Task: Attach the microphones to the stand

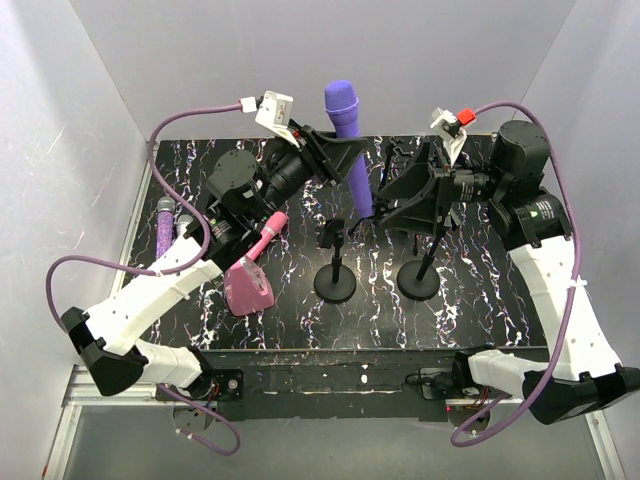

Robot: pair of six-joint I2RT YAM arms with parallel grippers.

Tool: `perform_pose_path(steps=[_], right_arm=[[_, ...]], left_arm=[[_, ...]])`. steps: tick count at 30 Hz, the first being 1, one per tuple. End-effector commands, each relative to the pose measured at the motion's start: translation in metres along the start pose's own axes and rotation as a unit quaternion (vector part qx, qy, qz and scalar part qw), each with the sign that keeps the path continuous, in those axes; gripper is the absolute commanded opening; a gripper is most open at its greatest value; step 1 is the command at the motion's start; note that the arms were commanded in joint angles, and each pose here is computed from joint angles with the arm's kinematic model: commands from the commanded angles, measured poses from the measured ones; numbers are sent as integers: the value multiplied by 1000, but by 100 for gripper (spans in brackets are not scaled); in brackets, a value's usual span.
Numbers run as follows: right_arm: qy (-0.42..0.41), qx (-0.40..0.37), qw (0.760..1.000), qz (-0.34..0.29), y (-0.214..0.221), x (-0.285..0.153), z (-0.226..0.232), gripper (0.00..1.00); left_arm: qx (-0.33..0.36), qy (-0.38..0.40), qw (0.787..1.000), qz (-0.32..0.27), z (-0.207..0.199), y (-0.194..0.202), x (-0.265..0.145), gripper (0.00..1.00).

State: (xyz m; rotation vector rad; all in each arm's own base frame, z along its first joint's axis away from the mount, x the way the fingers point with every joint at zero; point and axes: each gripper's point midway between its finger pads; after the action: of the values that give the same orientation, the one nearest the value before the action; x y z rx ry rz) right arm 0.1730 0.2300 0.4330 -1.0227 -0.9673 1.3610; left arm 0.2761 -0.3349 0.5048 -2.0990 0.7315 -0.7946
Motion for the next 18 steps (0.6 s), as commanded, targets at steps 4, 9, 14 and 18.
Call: perform_pose_path(steps=[4,9,14,18], right_arm=[[72,-45,996,-16,-26,3,-30,98],[61,-41,997,-3,-22,13,-34,95],[29,-35,999,4,-10,23,-27,90],[16,-33,999,-1,-9,24,-26,80]], left_arm=[[-12,28,998,-60,-34,-20,6,0],[-24,24,998,-59,-35,-8,10,0],[-28,20,997,-67,-31,-4,12,0],[-32,19,997,-68,-29,-2,12,0]])
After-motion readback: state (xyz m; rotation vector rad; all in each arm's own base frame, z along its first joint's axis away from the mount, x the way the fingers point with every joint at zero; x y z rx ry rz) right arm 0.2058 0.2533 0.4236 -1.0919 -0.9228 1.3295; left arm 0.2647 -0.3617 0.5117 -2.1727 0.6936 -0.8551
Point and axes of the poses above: each gripper's point midway between its finger pads, its own x axis out along the fingers, its own z axis along the line the jaws close on, y = z × x, and after that the axes turned 6 degrees about -x, right-handed
